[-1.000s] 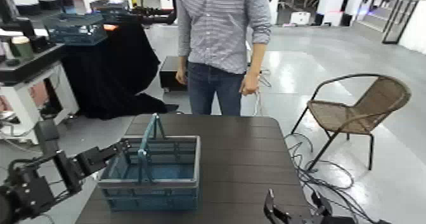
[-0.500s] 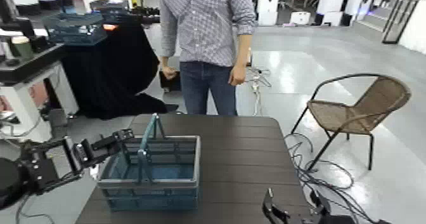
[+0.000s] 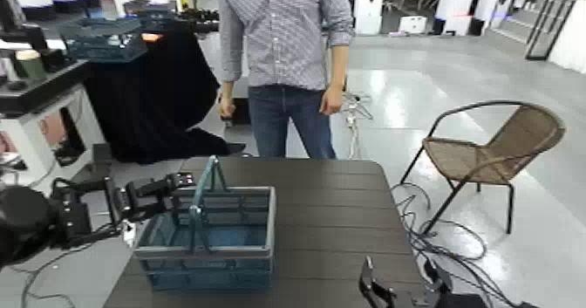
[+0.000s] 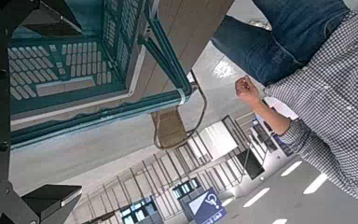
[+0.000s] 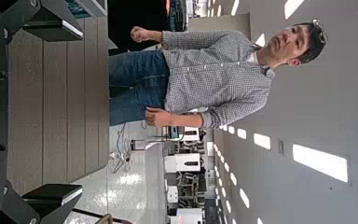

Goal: Grasp the handle of the crate.

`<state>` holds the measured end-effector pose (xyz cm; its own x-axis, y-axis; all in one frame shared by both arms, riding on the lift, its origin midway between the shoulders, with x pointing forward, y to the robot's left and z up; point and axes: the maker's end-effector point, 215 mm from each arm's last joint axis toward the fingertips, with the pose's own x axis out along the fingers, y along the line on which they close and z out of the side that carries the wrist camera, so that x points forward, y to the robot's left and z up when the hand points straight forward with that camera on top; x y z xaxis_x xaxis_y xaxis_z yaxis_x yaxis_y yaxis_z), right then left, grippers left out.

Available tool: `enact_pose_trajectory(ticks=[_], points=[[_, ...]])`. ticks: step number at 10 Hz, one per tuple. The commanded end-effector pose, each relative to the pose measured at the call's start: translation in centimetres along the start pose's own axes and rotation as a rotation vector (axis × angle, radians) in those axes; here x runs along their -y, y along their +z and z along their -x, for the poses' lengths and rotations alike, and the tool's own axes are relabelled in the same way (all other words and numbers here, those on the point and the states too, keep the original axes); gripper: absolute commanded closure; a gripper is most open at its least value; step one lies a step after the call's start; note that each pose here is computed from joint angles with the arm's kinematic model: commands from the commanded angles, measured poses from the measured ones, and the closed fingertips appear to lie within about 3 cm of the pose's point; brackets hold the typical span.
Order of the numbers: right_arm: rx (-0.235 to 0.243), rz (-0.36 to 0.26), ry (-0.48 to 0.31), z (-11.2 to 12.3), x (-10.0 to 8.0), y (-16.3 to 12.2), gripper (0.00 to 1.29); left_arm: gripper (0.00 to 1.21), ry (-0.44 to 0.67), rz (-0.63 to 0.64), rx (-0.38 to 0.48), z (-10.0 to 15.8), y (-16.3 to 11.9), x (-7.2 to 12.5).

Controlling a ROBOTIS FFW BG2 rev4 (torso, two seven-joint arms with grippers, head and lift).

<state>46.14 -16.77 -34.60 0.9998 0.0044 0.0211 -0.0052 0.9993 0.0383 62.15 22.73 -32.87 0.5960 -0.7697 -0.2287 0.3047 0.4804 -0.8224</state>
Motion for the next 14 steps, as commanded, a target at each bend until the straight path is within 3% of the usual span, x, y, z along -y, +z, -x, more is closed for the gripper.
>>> enact_pose_trajectory(ticks=[1, 6, 7, 8, 9, 10, 12, 14], points=[[0.002, -0.003, 0.006, -0.1, -0.3, 0.1, 0.15, 0.11, -0.011, 0.01, -0.057, -1.2, -1.0, 0.5], [0.007, -0.011, 0.013, -0.2, -0.7, 0.2, 0.15, 0.11, -0.068, 0.024, -0.086, -3.2, -2.0, 2.0], [0.007, -0.01, 0.015, -0.2, -0.7, 0.2, 0.15, 0.17, -0.074, 0.024, -0.078, -3.4, -1.9, 2.1], [0.008, -0.012, 0.013, -0.2, -0.7, 0.2, 0.15, 0.39, -0.076, 0.023, -0.069, -3.4, -1.7, 2.0], [0.01, -0.012, 0.013, -0.2, -0.7, 0.2, 0.15, 0.73, -0.077, 0.017, -0.056, -3.4, -1.3, 1.9], [0.011, -0.013, 0.013, -0.2, -0.7, 0.3, 0.15, 0.76, -0.077, 0.013, -0.047, -3.4, -1.0, 1.8], [0.014, -0.014, 0.014, -0.2, -0.7, 0.3, 0.15, 1.16, -0.072, 0.013, -0.044, -3.4, -1.0, 1.6], [0.013, -0.015, 0.016, -0.2, -0.6, 0.2, 0.15, 1.19, -0.072, 0.013, -0.047, -3.5, -1.2, 1.5]])
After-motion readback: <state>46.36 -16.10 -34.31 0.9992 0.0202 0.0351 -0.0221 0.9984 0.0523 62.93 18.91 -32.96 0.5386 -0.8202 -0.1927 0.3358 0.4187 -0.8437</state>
